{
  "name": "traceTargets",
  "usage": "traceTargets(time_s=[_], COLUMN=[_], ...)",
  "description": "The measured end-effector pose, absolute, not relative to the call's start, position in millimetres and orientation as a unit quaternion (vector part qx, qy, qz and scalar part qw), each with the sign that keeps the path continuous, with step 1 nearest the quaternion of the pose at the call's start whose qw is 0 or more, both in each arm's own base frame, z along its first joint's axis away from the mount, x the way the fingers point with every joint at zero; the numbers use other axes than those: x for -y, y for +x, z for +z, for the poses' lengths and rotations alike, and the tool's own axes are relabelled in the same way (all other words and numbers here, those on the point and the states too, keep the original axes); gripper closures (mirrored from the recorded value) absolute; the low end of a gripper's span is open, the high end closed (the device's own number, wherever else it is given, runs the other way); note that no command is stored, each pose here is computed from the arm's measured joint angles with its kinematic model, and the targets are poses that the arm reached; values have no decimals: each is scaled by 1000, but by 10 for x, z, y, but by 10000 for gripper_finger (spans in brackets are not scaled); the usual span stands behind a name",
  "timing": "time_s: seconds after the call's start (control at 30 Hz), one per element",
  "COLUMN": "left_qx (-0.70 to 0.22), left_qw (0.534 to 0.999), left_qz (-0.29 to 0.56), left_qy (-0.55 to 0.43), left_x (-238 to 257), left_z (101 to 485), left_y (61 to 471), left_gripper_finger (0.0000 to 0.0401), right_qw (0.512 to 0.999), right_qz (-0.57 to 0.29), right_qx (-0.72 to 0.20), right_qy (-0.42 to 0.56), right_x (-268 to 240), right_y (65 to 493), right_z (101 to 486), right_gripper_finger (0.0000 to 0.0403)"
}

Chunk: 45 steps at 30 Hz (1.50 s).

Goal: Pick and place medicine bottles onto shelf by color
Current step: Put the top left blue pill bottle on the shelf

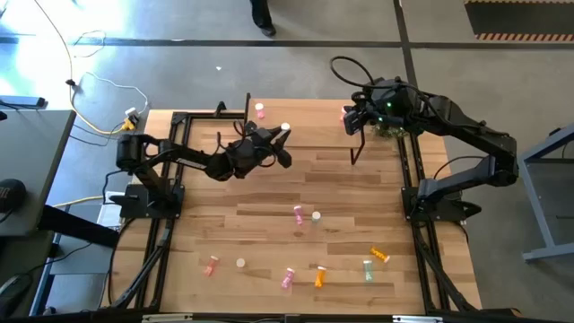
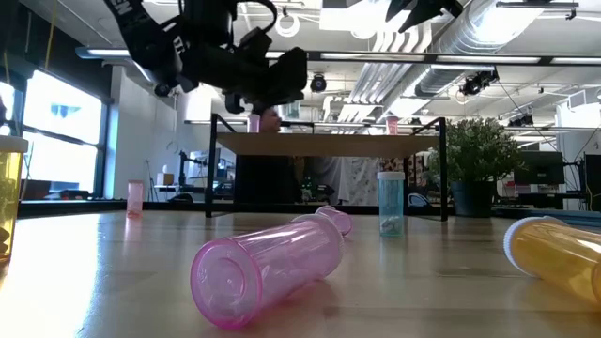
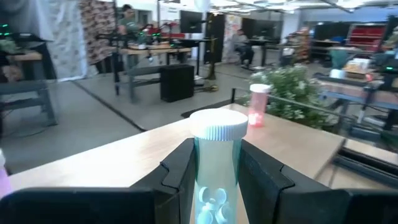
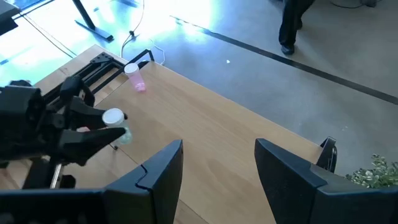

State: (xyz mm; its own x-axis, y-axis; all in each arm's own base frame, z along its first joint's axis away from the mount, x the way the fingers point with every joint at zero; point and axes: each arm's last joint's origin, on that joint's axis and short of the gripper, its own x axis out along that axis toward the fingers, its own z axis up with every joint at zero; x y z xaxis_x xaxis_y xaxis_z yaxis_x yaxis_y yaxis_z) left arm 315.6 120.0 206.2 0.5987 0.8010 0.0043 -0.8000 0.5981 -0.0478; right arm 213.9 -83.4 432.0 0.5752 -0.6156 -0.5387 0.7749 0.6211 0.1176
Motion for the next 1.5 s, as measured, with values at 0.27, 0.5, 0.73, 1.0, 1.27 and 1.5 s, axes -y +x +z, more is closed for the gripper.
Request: traceTargets(time_s=[0.27,0.5,0.73,1.0,1.27,1.5], left_qx=[13,-6,-34,-36,-36,-30], left_qw=[884,879,880,880,885,883], left_qz=[466,472,472,472,461,463], left_qy=[-40,-67,-48,-48,-60,-65], left_x=[-1327,-1376,-1374,-1374,-1369,-1370], left_z=[2008,1942,1907,1908,1893,1898], left_y=[3147,3123,3120,3119,3121,3120], left_gripper_finger=[308,308,308,308,270,217], right_qw=[871,873,874,873,873,873], right_qz=[-399,-396,-395,-396,-396,-396], right_qx=[-232,-238,-239,-239,-239,-239], right_qy=[168,154,153,154,154,154], right_x=[834,835,835,835,834,834], right_y=[2138,2138,2138,2138,2138,2138], right_z=[4320,4320,4320,4320,4319,4319], right_gripper_finger=[212,212,212,212,212,212])
